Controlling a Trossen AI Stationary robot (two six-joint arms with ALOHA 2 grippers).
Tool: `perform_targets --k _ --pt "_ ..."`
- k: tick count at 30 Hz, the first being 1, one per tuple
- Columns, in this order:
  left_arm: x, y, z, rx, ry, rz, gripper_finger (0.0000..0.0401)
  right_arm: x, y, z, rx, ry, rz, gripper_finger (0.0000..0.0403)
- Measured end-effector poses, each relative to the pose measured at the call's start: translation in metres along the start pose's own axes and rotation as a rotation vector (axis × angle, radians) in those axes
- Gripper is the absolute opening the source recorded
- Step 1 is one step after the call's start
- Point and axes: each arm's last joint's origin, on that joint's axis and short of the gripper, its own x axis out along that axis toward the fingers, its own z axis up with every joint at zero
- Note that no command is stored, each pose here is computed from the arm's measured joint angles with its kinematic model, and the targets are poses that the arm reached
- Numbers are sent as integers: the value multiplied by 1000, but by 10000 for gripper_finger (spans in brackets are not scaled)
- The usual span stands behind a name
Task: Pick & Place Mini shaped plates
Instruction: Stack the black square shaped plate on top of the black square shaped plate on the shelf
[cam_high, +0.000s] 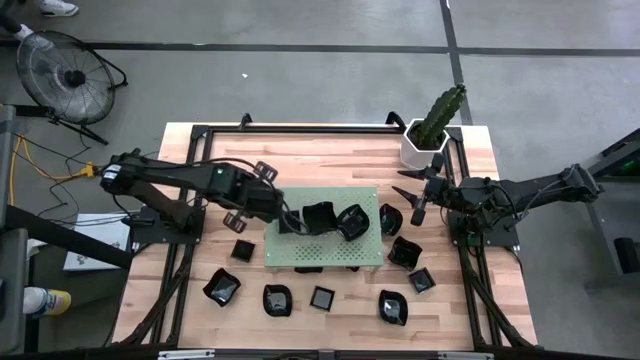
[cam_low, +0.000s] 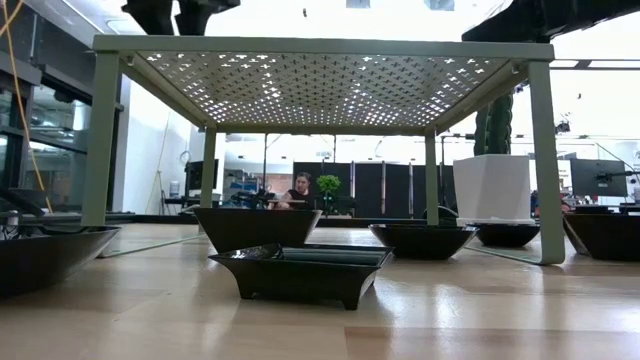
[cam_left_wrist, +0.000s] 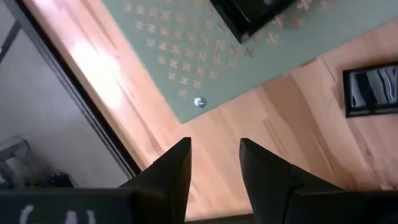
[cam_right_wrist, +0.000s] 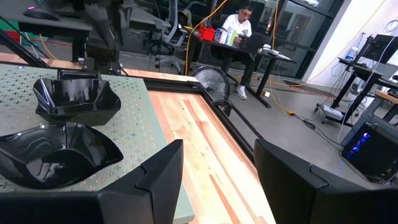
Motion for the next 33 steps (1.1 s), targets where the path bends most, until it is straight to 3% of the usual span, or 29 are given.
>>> perform_targets --k 8,13,20,25,33 --pt "-9 -4 -18 -88 -61 34 131 0 0 0 0 0 0 193" --pt "11 -18 -28 -134 -63 13 131 0 0 0 0 0 0 193" --pt "44 -40 -35 -257 -64 -109 131 0 0 0 0 0 0 193" --pt "58 -57 -51 -421 -22 -155 131 0 0 0 0 0 0 193" --pt "90 -84 -73 -870 -59 -227 131 0 0 0 0 0 0 193"
